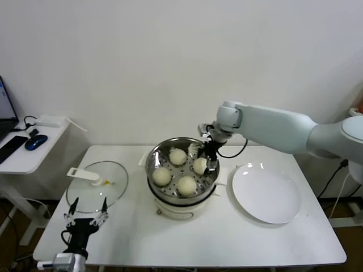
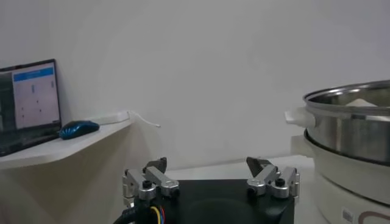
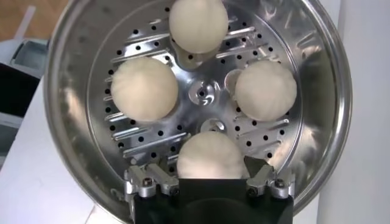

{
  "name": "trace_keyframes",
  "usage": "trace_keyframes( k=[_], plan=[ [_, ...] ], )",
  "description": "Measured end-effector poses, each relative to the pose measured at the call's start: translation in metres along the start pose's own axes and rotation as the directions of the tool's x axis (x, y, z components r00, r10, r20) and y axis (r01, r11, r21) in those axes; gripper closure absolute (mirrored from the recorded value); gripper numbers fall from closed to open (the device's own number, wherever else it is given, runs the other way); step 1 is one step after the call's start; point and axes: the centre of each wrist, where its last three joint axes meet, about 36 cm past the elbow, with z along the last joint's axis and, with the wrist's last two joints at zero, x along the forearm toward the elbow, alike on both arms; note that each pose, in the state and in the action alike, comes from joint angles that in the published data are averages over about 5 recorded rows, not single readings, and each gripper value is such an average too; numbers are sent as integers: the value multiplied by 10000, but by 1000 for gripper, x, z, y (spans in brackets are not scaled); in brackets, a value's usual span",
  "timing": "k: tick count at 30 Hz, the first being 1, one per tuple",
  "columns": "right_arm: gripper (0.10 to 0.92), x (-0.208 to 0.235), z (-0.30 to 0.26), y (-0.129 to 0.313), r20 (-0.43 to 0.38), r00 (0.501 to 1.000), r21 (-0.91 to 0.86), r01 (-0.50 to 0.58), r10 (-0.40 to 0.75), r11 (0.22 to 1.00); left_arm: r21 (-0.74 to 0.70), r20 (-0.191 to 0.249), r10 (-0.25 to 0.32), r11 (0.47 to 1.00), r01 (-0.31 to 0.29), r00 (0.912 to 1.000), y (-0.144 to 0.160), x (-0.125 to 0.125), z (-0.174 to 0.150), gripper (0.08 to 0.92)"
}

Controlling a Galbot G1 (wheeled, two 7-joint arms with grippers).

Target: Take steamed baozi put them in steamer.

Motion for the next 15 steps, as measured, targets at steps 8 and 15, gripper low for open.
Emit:
trace_keyframes(
  k=[8,15],
  plan=[
    [200,37,3,3,492,9981,158,-392,384,9991,42,30,-19,10000,19,10000,-1,0,-1,177],
    [200,73,24,13,1333,9825,-81,-1305,1304,9914,98,134,-46,9999,44,9999,-2,0,-5,177]
  ],
)
